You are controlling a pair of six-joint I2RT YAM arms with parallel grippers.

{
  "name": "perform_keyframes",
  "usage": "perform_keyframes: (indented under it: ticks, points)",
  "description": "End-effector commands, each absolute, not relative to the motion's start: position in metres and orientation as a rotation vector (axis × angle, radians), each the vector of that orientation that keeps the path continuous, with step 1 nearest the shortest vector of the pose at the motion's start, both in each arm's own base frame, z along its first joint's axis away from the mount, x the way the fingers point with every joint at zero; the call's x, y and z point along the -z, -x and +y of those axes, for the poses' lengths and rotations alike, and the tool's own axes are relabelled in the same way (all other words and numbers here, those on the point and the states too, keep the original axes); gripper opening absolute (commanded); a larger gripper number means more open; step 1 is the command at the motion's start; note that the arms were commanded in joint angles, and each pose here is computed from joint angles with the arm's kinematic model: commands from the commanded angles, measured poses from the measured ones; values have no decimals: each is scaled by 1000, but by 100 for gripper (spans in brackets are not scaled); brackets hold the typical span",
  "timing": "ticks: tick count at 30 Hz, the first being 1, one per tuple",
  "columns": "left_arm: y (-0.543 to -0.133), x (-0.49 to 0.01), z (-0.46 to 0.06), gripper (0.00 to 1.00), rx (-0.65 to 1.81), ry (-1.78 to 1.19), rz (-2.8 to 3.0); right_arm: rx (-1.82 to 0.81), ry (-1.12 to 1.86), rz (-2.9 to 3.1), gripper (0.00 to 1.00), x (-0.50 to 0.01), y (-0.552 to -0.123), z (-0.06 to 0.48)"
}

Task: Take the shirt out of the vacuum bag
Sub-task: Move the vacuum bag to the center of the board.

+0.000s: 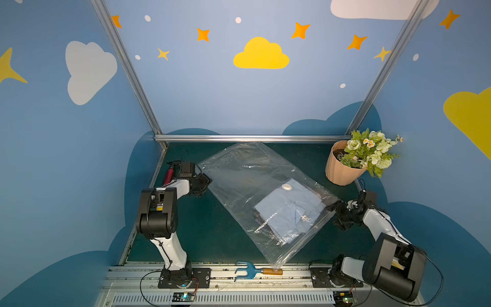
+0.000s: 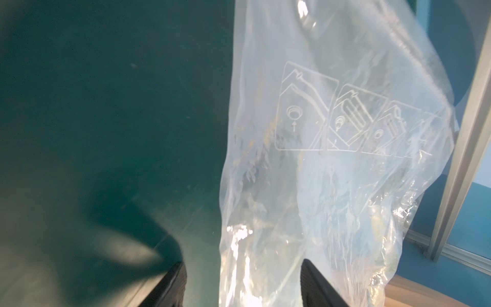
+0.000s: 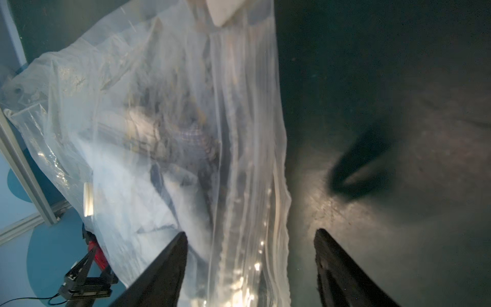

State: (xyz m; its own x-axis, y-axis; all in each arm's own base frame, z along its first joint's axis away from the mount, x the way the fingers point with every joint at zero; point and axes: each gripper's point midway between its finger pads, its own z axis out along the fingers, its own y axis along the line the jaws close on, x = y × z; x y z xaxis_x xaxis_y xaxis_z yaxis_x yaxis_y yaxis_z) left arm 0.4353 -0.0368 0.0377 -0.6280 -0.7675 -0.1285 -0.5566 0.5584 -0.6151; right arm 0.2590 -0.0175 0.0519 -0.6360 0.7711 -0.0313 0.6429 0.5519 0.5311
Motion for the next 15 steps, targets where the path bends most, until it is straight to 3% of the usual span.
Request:
perform_keyframes:
  ticks: [1,5,10,15]
  points:
    - [-451,-42,-43,65,802,1042,2395,-704,-1149,2529,67,-46,-269,-16]
    - [-452,-26,-41,58,780,1064,2417,-705,-1132,2575,56,-35,-275,-6]
    - [-459,-24,-39,34,774,1064,2406,-708,-1101,2626,44,-26,-284,10]
    - [-479,-45,-34,6,758,1011,2377,-727,-1111,2632,40,-15,-296,31]
